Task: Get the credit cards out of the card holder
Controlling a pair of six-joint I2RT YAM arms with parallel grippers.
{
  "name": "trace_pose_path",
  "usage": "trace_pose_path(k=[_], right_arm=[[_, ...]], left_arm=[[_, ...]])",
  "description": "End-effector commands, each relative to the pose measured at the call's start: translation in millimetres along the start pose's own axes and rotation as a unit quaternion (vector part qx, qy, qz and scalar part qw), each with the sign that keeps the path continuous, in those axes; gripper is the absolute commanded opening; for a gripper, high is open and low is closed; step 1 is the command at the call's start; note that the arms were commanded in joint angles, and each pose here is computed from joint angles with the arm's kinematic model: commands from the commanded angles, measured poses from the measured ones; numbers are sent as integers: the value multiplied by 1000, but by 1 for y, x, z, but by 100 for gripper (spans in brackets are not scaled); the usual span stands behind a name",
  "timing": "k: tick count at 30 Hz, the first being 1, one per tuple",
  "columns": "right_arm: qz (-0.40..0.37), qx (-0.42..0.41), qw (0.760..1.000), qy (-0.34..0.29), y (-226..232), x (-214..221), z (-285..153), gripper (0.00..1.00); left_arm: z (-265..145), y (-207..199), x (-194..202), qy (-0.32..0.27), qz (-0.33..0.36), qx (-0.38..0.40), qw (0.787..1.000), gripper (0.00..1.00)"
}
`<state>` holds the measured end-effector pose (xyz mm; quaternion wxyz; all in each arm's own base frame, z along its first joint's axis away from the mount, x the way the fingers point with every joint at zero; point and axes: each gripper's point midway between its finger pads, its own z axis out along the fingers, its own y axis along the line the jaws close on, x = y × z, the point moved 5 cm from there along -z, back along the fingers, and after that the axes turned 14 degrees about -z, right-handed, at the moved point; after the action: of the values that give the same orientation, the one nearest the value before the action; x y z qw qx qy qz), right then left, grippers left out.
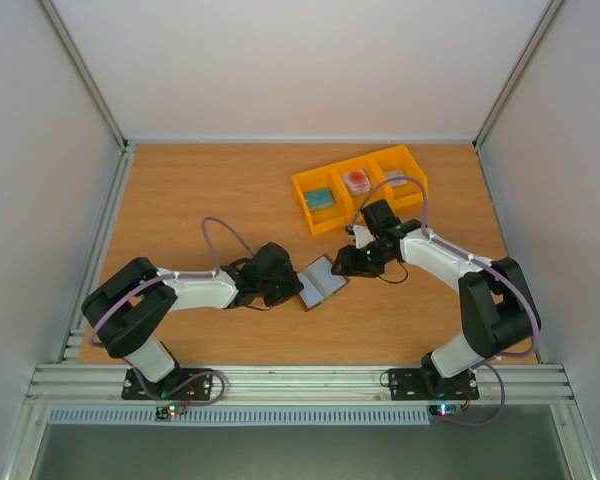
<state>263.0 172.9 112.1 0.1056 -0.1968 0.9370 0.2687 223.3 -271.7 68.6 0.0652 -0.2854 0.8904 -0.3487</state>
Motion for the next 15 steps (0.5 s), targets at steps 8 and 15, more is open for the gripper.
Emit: trace_pose_path(k=[8, 15], right_arm=[[-45, -130, 980, -144, 28, -20, -77, 59], [-143, -158, 950, -228, 73, -23, -146, 60]], left_arm=[[-69, -56, 17, -36, 285, 205, 936, 0], [-145, -62, 37, -47, 462, 277, 841, 0]])
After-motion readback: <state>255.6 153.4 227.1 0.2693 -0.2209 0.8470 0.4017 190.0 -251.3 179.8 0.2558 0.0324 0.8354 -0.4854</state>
